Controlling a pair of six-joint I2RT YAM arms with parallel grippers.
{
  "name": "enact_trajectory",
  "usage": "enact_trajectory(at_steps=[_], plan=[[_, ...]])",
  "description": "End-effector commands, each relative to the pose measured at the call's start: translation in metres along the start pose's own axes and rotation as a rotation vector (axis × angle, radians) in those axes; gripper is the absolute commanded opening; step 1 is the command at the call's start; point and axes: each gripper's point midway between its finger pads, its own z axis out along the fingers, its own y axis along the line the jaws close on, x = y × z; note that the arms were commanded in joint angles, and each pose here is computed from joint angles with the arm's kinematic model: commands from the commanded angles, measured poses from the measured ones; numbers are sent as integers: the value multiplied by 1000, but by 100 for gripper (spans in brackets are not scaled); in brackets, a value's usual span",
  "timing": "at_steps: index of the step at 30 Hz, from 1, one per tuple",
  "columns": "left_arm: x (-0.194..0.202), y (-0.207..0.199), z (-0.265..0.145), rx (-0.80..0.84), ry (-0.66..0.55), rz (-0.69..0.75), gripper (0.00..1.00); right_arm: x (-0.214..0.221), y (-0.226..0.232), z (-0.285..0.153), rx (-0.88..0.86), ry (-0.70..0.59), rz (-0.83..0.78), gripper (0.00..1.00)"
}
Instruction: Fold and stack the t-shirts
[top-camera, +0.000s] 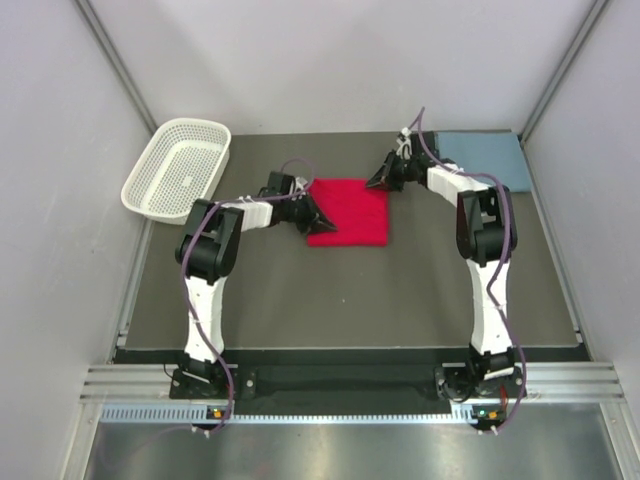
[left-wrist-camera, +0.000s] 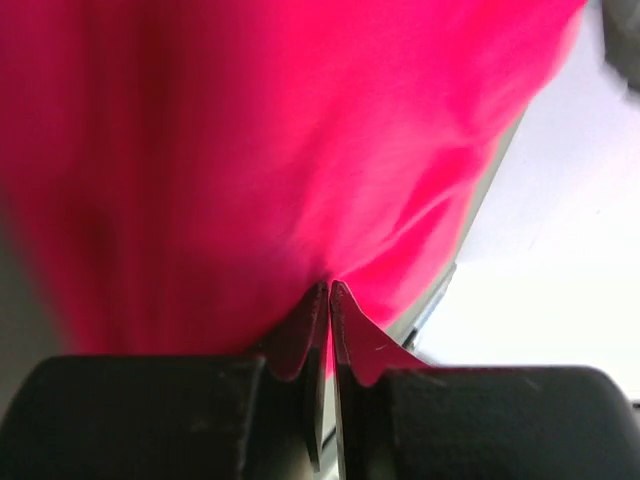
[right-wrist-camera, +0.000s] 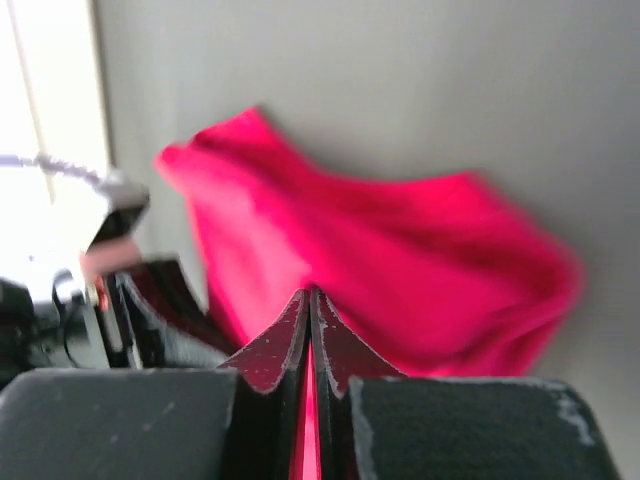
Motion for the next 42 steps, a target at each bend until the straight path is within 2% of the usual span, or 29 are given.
enact_trajectory(at_steps=[1,5,8,13,17,19,21,22,24,25,29,33,39,42], plan=[[2,-23,-26,75,-29,98,10,-25,-10,10,-50,-67,8,0],[21,8,-36,20,-7,79,9,-39,-40,23,-36,-83,47,0],[28,15,-42,-3,1,100,9,-54,-50,28,-34,-107,54,0],[30,8,-50,-16,16,122,9,-75,-30,15,-74,-120,29,1],[-4,-32,-53,42,-39,170,9,-74,14,-14,-103,-106,-33,12],[-26,-53,-53,79,-81,206,9,-63,16,-23,-89,-89,-31,13],[-43,-56,-47,97,-96,195,9,-61,32,-39,-101,-99,-53,14],[-56,-73,-47,132,-116,218,9,-52,29,-40,-98,-80,-42,14],[-71,-65,-34,146,-108,161,9,-43,33,-42,-112,-59,-46,15],[-84,-78,-34,175,-127,176,8,-35,29,-39,-110,-39,-34,15],[-113,-69,-16,203,-154,115,8,-19,11,-31,-102,-3,-22,15],[-131,-35,-1,176,-162,57,6,-17,-16,-16,-96,4,21,13],[-135,-12,1,131,-175,43,6,-49,-56,7,-87,-53,48,13],[-134,-10,-3,118,-172,53,6,-80,-51,10,-107,-119,9,13]])
